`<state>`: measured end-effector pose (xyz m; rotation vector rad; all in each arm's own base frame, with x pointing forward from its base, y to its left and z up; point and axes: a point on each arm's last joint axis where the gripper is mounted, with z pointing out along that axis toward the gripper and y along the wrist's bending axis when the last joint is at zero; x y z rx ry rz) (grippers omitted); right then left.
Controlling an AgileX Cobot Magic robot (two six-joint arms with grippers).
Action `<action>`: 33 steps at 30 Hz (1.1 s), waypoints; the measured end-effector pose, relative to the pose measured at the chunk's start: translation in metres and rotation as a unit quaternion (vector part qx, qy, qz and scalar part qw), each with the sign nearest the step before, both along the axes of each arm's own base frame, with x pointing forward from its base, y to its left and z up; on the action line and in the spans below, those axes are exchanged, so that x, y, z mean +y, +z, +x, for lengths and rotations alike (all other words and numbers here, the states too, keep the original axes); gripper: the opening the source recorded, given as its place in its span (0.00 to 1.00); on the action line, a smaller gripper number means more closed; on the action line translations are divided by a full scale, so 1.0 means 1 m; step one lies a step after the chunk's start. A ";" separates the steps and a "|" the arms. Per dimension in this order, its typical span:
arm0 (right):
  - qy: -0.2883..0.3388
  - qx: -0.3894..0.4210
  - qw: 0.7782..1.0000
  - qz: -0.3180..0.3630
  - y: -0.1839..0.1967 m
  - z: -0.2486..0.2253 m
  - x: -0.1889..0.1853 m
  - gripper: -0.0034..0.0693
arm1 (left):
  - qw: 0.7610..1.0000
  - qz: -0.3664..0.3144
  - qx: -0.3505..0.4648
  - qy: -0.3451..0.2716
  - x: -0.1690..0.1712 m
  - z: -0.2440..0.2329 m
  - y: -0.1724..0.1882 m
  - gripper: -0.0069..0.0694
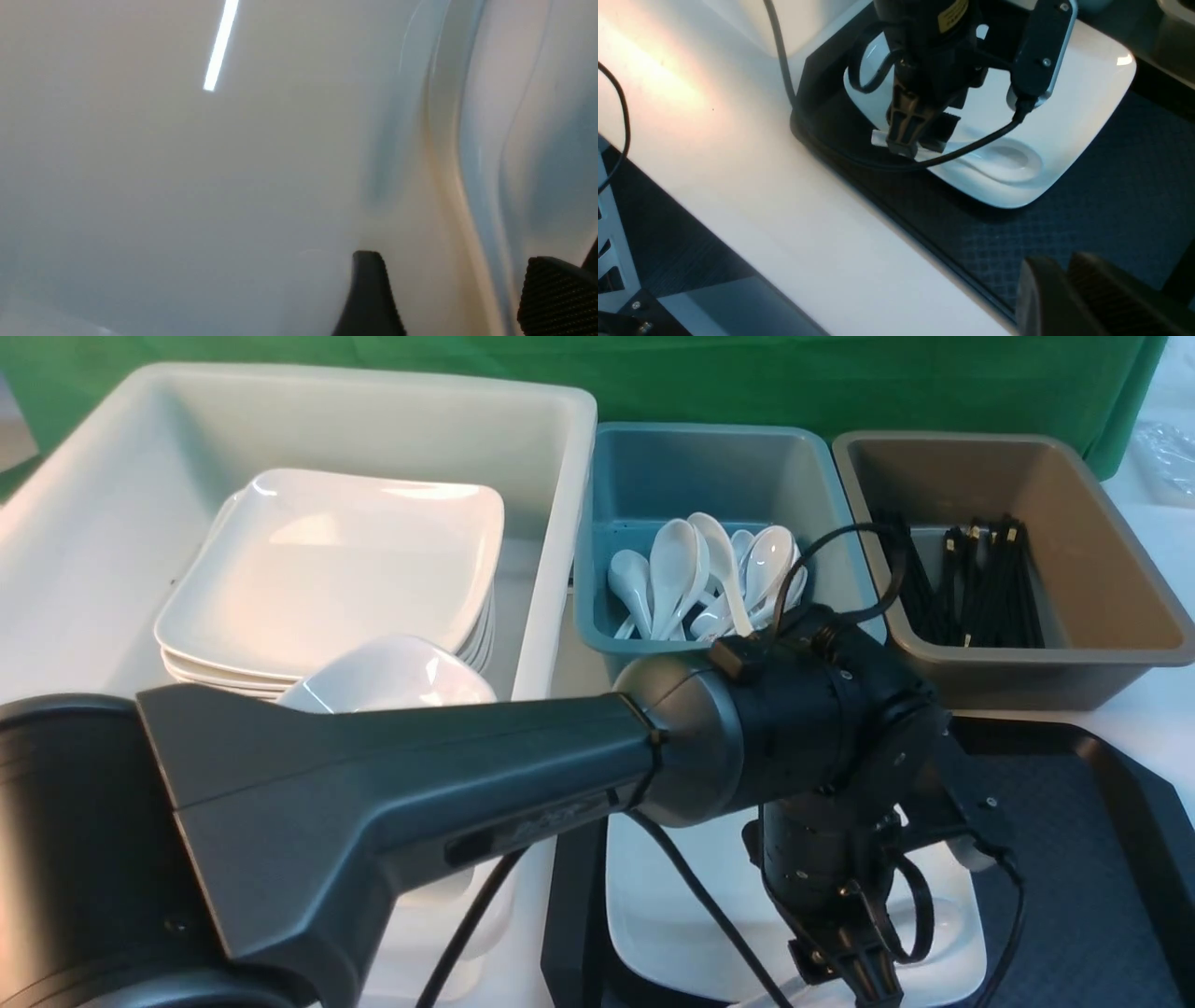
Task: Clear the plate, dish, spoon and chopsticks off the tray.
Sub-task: Use the left arm to grab a soup spoon from the plate
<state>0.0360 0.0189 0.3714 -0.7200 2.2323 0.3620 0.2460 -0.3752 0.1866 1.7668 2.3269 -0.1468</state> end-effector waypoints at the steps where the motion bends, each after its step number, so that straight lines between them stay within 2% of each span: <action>1: 0.000 0.000 1.000 0.000 0.000 0.000 0.000 0.19 | 1.000 -0.002 0.002 0.001 0.000 0.000 0.000 0.63; 7: 0.001 0.001 1.000 0.000 0.000 0.000 0.000 0.20 | 1.000 -0.012 0.019 0.002 -0.002 -0.003 0.000 0.63; 14: 0.003 0.004 1.000 0.003 0.000 -0.001 0.001 0.20 | 1.000 -0.015 -0.013 0.001 0.001 0.008 0.001 0.63; 21: 0.007 0.007 1.000 0.005 0.000 -0.001 0.001 0.21 | 0.999 -0.030 0.016 0.019 0.002 0.008 0.001 0.63; 33: 0.008 0.008 1.000 0.006 0.000 -0.002 0.002 0.22 | 1.000 -0.001 0.020 0.013 0.001 0.011 -0.022 0.63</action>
